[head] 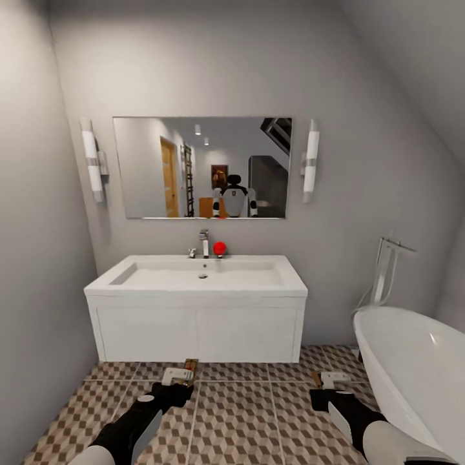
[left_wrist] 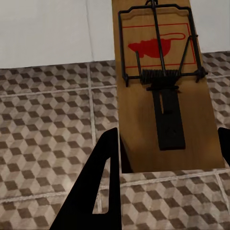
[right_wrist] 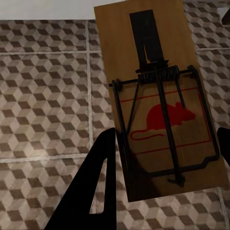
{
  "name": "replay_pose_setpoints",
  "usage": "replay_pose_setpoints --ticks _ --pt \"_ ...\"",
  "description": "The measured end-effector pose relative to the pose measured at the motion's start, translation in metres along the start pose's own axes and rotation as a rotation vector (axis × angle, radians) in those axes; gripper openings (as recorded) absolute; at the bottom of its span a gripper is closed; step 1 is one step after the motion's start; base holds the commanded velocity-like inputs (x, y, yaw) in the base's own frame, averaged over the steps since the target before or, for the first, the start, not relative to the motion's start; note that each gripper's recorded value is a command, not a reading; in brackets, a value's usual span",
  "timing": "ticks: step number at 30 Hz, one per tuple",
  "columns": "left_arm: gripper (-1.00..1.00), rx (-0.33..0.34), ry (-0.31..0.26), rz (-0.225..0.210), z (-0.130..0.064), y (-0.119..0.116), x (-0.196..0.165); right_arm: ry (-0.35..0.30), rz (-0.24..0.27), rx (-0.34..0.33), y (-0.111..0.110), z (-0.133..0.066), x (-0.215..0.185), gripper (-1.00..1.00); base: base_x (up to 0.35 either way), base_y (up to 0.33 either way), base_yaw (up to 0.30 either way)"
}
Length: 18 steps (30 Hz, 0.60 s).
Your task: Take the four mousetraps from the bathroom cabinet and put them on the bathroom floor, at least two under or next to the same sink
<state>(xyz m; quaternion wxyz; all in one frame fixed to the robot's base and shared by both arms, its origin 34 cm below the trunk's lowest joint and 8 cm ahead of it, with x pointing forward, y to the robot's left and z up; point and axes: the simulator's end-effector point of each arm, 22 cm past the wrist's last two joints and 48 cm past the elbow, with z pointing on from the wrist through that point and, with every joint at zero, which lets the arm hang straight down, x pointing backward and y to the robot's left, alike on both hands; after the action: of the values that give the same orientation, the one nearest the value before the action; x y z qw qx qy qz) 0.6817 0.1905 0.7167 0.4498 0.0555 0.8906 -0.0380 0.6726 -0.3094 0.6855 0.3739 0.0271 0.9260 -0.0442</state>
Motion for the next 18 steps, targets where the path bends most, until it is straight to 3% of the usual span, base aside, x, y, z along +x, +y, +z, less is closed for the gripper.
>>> replay_pose_setpoints --ticks 18 --pt "-1.0 -0.008 0.006 -0.003 0.0001 -0.0006 0.0007 0.0 0.0 0.0 0.0003 0.0 0.0 -1.0 0.0 0.0 0.025"
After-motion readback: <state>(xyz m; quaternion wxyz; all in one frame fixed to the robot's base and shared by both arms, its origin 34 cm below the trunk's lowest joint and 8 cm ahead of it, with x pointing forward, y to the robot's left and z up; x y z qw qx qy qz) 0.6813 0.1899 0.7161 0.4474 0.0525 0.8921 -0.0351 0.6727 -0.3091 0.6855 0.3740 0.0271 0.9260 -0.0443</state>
